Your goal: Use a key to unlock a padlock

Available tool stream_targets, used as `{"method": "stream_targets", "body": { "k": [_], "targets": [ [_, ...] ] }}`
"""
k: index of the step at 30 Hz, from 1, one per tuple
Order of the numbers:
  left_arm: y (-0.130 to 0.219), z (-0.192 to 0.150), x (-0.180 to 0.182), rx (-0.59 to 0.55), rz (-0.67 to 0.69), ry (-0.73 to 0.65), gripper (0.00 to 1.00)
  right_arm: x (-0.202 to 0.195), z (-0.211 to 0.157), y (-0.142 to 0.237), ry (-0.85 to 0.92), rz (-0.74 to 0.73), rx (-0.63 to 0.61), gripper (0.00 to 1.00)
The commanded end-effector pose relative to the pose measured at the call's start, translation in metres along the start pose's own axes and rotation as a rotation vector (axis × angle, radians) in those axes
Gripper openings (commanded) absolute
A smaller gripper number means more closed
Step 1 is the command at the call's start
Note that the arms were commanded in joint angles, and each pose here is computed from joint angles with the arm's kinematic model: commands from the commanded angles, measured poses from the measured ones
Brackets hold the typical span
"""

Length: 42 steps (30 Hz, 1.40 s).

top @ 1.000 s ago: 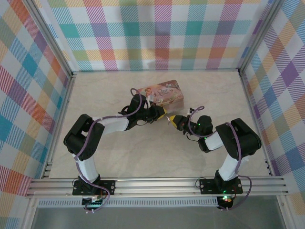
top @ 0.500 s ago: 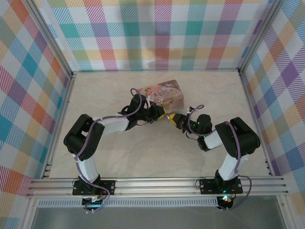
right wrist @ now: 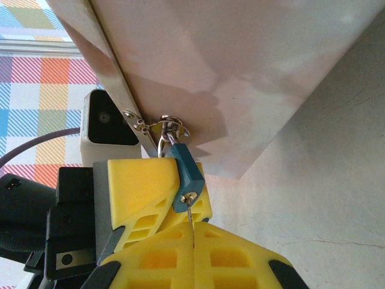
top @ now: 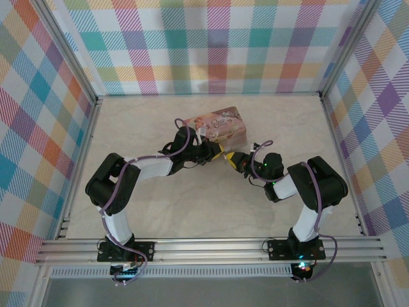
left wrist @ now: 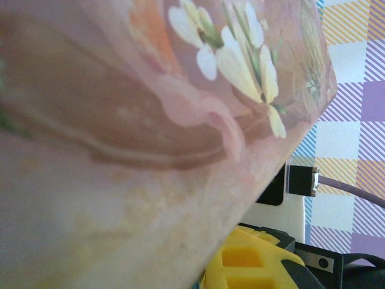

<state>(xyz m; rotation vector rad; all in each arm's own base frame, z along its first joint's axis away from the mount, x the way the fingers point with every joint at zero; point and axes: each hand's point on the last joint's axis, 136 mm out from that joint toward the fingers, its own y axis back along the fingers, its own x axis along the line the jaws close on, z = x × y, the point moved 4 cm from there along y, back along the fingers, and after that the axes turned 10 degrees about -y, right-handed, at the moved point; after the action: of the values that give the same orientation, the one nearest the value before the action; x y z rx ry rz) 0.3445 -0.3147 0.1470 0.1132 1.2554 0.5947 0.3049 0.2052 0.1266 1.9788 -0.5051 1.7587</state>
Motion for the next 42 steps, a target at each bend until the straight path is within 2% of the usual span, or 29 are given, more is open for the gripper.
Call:
{"method": "stream_targets", "body": {
  "k": [1,11,28,42],
  "targets": [
    [0.005,0.001,-0.025,-0.004,-0.102,-0.028,0.12,0.012,0.001,-0.004,0.032,0.053,-0.004,0.0],
    [0.005,0.0,-0.025,-0.005,-0.12,-0.024,0.12,0.014,0.006,-0.01,-0.006,0.061,-0.016,0.0],
    [0.006,0.0,-0.028,-0.01,-0.144,-0.031,0.12,0.005,0.008,-0.013,-0.254,0.051,-0.072,0.0],
    [0.007,0.0,-0.031,-0.017,-0.164,-0.032,0.11,-0.001,0.007,-0.014,-0.335,0.043,-0.106,0.0]
  ]
}}
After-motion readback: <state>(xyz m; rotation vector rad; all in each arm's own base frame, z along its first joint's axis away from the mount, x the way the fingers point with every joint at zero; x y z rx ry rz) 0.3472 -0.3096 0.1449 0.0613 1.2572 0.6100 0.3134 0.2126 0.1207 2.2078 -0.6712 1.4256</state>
